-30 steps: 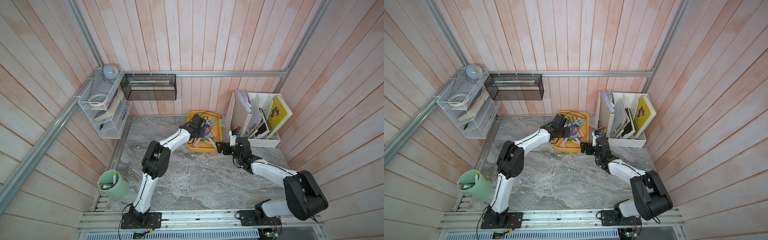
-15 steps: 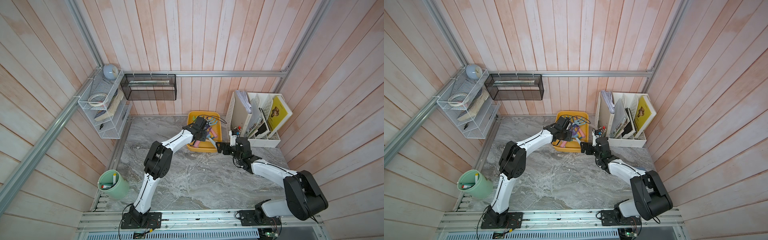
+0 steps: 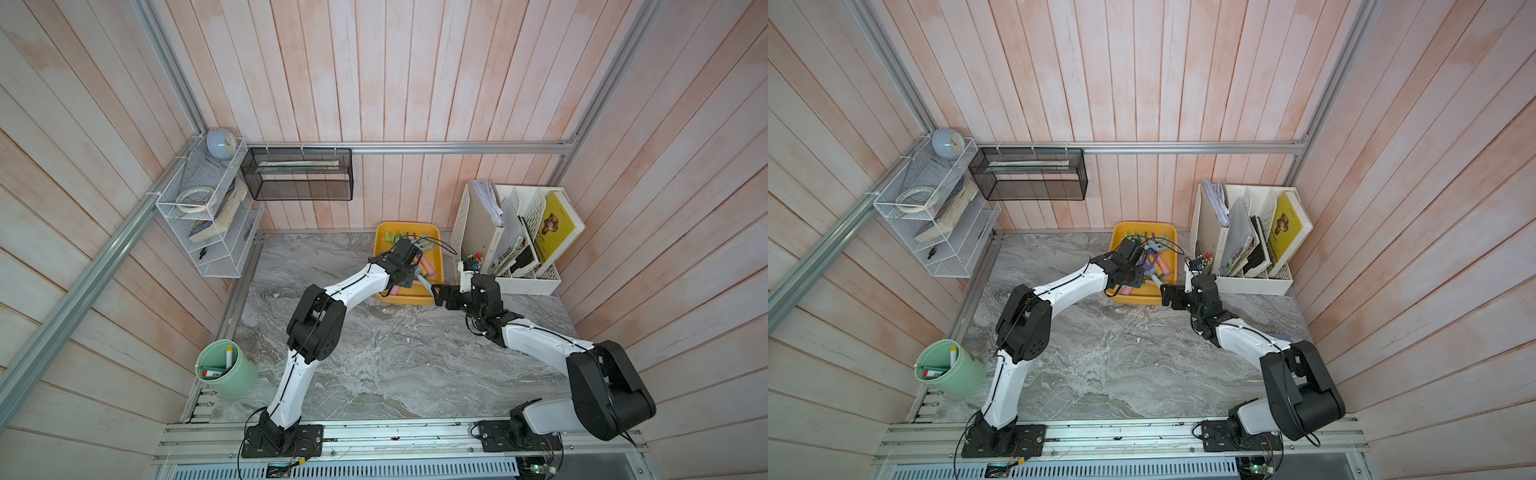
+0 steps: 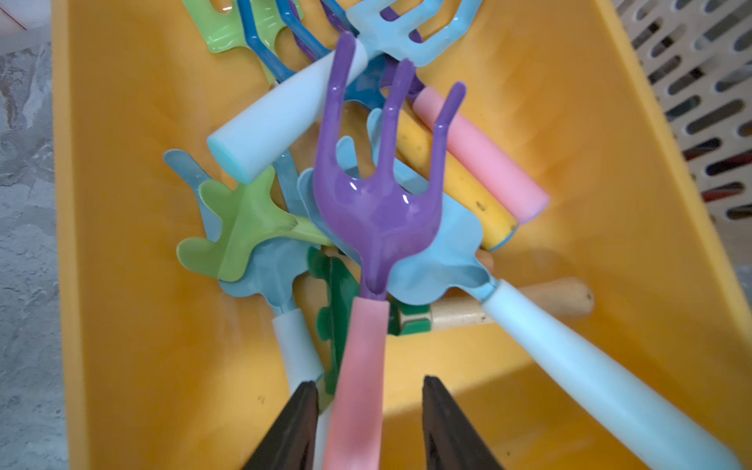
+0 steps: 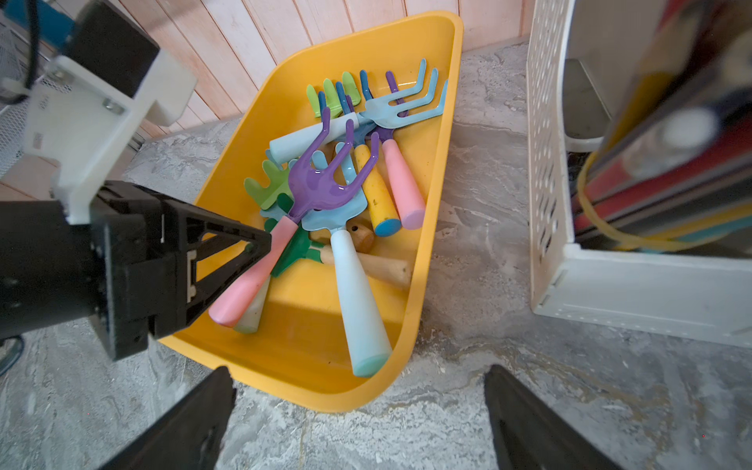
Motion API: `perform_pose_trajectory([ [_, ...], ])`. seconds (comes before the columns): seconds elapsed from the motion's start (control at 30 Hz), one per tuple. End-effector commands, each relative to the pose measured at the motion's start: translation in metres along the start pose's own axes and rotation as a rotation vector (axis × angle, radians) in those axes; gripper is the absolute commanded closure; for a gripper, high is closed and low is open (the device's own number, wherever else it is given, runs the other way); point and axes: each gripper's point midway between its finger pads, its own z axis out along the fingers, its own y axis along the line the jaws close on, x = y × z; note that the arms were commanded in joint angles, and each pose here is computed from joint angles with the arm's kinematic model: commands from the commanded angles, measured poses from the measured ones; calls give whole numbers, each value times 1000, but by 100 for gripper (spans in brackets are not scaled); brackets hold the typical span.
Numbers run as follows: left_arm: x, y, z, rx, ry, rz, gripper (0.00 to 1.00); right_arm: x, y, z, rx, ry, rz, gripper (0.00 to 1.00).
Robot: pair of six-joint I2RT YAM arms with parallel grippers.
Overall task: Take the hand rake out of the storage box
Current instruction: Pick up the rake from the storage box.
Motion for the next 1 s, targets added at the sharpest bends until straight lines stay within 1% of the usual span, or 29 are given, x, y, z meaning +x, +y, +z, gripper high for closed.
perform_pose_trajectory([
  [0.0, 5, 0, -11, -8, 5, -10, 55, -1, -2, 2, 6, -3, 16, 2],
  [0.13, 16, 3, -2, -26, 34, -15, 56, 0, -2, 3, 2, -1, 17, 2],
  [0.27, 18, 1, 4, -10, 41, -14, 56, 1, -3, 4, 6, 1, 16, 2],
  [0.47, 23, 11, 23, -22, 70, -34, 56, 3, -4, 4, 8, 5, 17, 2],
  [0.73, 25, 9, 35, -15, 87, -24, 56, 4, -6, 7, 13, 12, 19, 2],
  [0.87, 26, 12, 35, -31, 87, -23, 65, 4, -8, 7, 20, 11, 23, 2],
  [0.97, 19, 13, 27, -40, 72, -22, 67, 5, -8, 7, 19, 11, 26, 2],
])
